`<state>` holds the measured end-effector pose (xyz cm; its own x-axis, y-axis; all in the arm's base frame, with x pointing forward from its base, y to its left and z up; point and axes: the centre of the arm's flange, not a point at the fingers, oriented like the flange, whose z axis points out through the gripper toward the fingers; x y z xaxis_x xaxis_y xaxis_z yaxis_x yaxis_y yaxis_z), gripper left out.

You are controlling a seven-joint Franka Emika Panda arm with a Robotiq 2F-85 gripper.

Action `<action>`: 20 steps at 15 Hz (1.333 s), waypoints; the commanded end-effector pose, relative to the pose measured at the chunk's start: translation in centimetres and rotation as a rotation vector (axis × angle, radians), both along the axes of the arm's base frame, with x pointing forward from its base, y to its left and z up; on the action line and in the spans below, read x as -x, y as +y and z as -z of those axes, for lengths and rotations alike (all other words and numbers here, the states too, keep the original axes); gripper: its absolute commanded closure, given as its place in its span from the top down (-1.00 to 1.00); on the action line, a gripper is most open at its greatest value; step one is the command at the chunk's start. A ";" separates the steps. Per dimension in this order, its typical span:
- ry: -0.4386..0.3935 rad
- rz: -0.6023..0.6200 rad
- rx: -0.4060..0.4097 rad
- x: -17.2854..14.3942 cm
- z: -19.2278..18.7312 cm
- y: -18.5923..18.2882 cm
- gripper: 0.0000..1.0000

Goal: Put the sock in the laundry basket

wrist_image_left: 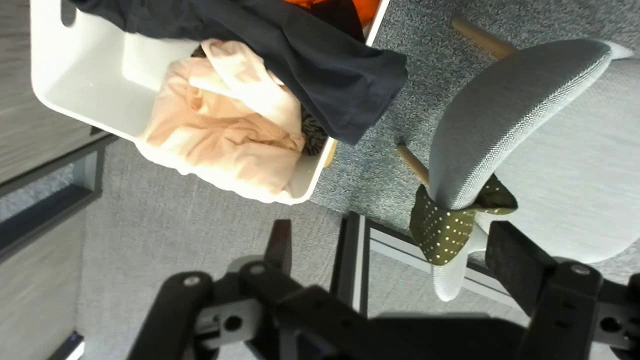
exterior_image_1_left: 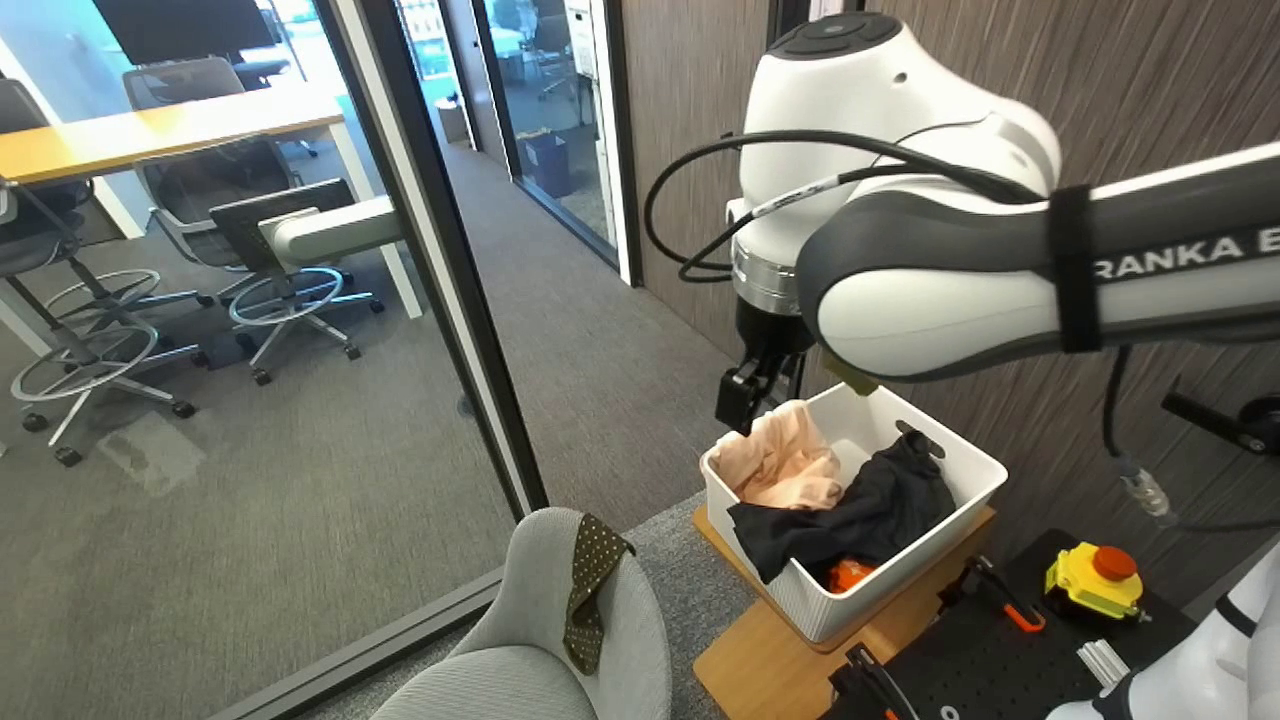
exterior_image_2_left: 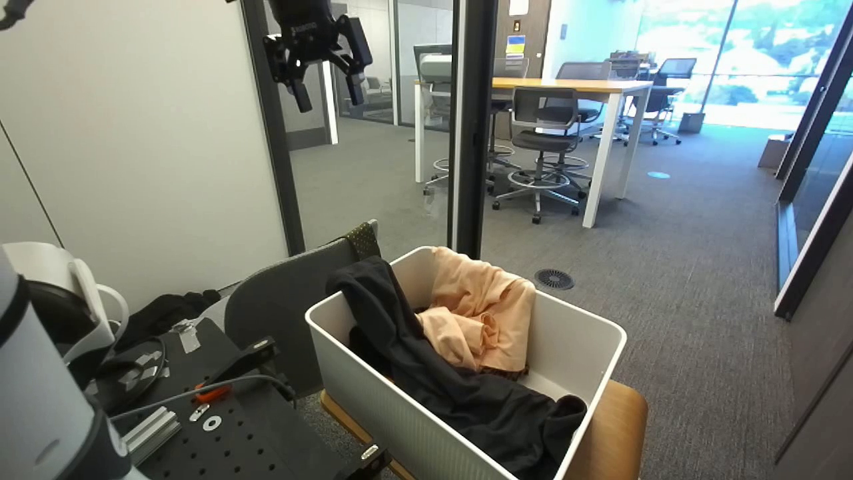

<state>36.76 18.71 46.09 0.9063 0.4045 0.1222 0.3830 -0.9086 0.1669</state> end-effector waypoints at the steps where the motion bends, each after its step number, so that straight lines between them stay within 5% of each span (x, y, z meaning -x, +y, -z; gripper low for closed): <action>1: 0.046 -0.180 -0.060 -4.5 2.5 2.2 1.00; 9: 0.203 -0.583 -0.070 -7.8 11.8 5.8 1.00; 20: 0.293 -1.171 -0.007 -8.4 18.1 14.5 1.00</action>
